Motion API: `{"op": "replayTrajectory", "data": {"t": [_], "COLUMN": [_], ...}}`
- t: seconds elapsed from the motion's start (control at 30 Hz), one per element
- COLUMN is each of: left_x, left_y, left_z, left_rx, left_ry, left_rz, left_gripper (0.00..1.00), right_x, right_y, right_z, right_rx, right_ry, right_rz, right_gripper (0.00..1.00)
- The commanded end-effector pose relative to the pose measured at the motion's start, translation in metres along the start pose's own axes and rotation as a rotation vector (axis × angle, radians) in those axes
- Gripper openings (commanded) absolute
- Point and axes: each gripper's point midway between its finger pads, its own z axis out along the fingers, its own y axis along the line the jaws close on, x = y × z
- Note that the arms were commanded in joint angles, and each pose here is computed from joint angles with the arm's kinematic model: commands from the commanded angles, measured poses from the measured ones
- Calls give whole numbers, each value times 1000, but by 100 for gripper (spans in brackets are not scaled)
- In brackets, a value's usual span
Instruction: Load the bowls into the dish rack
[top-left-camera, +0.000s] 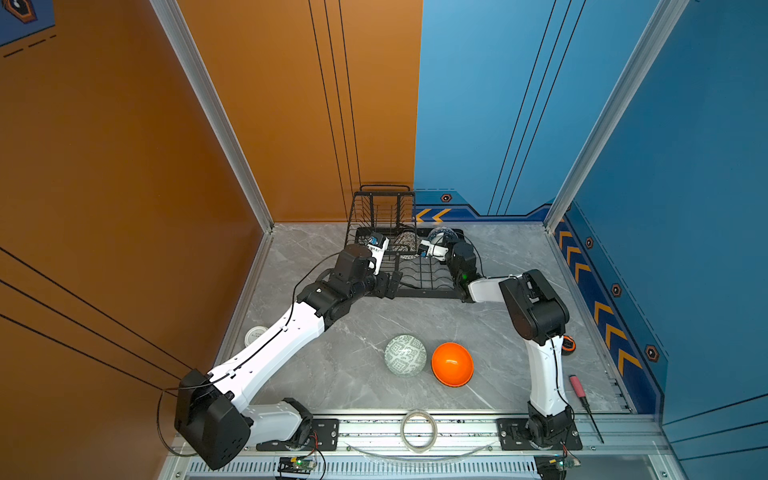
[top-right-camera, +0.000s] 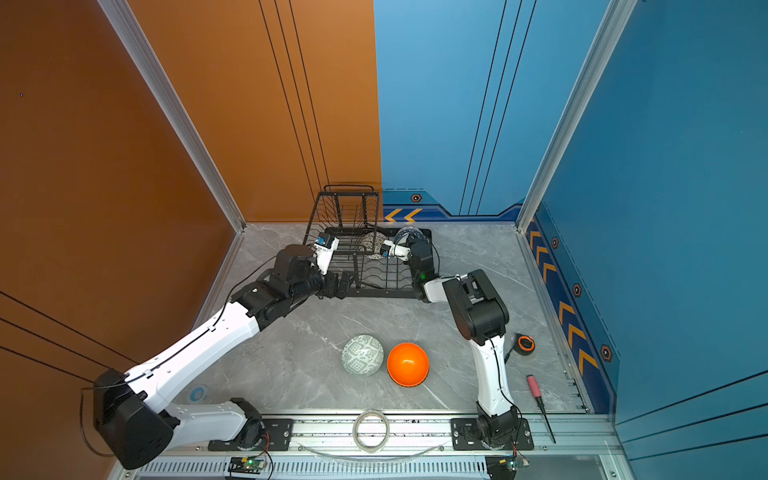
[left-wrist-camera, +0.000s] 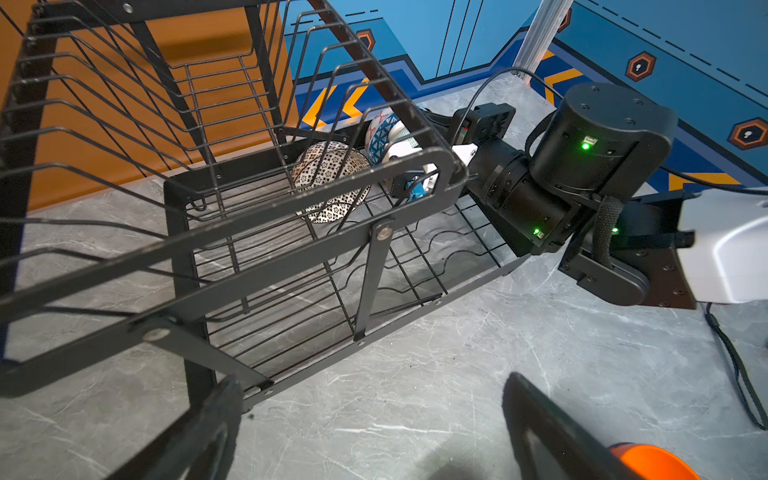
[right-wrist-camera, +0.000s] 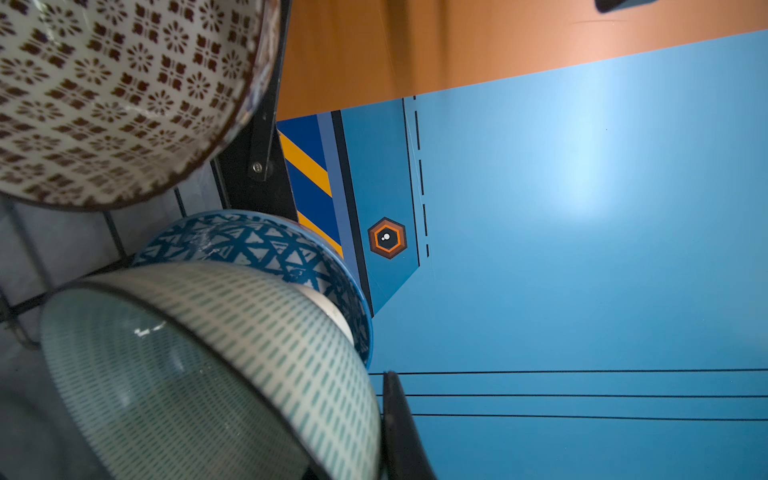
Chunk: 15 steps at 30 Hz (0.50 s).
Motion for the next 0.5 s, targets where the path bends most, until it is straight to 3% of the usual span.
{"op": "replayTrajectory", "data": {"t": [0.0, 0.47], "left_x": [3, 4], "left_y": [5, 6], "left_z": [-5, -6], "left_rx": [-9, -8], "left_ry": [4, 3], "left_rz": [-17, -20], "left_gripper": [98, 98], "right_x": [2, -1], "right_y": [-19, -4], "right_z": [-4, -10], "right_rx": [63, 5], "right_ry": [-4, -6], "right_rz": [45, 68], "right_gripper": [0, 0]}}
